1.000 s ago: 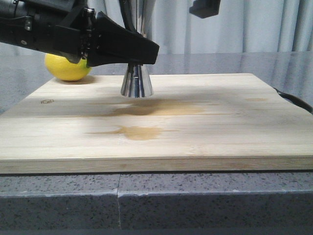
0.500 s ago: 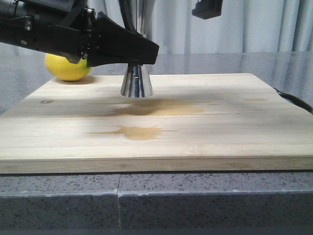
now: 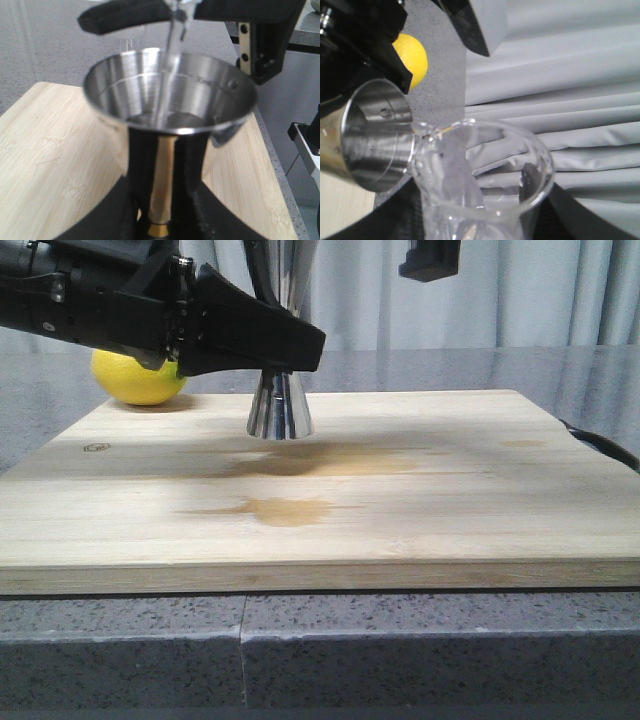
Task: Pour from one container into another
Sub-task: 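Tilt the beaker with the right gripper, pouring liquid into the jigger cup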
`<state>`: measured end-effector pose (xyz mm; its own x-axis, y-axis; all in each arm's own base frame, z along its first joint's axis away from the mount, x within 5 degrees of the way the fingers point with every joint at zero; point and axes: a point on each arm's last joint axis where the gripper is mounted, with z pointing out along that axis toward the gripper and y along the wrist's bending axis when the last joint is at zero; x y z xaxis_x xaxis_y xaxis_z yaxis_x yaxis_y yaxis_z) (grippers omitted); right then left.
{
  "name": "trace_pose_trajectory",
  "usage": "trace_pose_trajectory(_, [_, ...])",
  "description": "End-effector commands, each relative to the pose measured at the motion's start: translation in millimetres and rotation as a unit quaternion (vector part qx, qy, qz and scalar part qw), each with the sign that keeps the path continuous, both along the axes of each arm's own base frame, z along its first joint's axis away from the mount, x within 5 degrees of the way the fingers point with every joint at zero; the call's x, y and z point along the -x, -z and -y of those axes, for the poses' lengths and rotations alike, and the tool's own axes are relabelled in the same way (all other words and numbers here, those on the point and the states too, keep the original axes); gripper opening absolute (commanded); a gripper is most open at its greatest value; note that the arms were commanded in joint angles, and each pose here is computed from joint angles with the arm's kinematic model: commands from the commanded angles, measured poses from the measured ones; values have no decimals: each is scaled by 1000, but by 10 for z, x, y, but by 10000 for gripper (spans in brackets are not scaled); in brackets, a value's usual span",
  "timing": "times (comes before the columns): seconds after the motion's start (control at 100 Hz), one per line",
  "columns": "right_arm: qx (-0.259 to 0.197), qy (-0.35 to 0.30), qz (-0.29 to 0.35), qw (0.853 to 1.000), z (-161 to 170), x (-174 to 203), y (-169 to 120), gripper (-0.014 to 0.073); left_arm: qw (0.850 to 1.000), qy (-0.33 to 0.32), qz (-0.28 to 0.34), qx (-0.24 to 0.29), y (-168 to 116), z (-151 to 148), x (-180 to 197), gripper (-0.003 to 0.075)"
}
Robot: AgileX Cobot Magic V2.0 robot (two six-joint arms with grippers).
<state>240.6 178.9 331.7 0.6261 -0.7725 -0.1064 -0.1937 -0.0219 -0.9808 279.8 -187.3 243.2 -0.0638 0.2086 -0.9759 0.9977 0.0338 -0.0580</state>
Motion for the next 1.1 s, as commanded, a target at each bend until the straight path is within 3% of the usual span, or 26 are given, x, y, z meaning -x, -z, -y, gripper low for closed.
trace_pose_trajectory(0.0, [-34, -16, 58, 998, 19, 54, -279, 206, 997, 26, 20, 69, -345, -4, 78, -19])
trace_pose_trajectory(1.09, [0, -15, 60, 998, 26, 50, -241, 206, 997, 29, 14, 64, -334, -5, 84, -19])
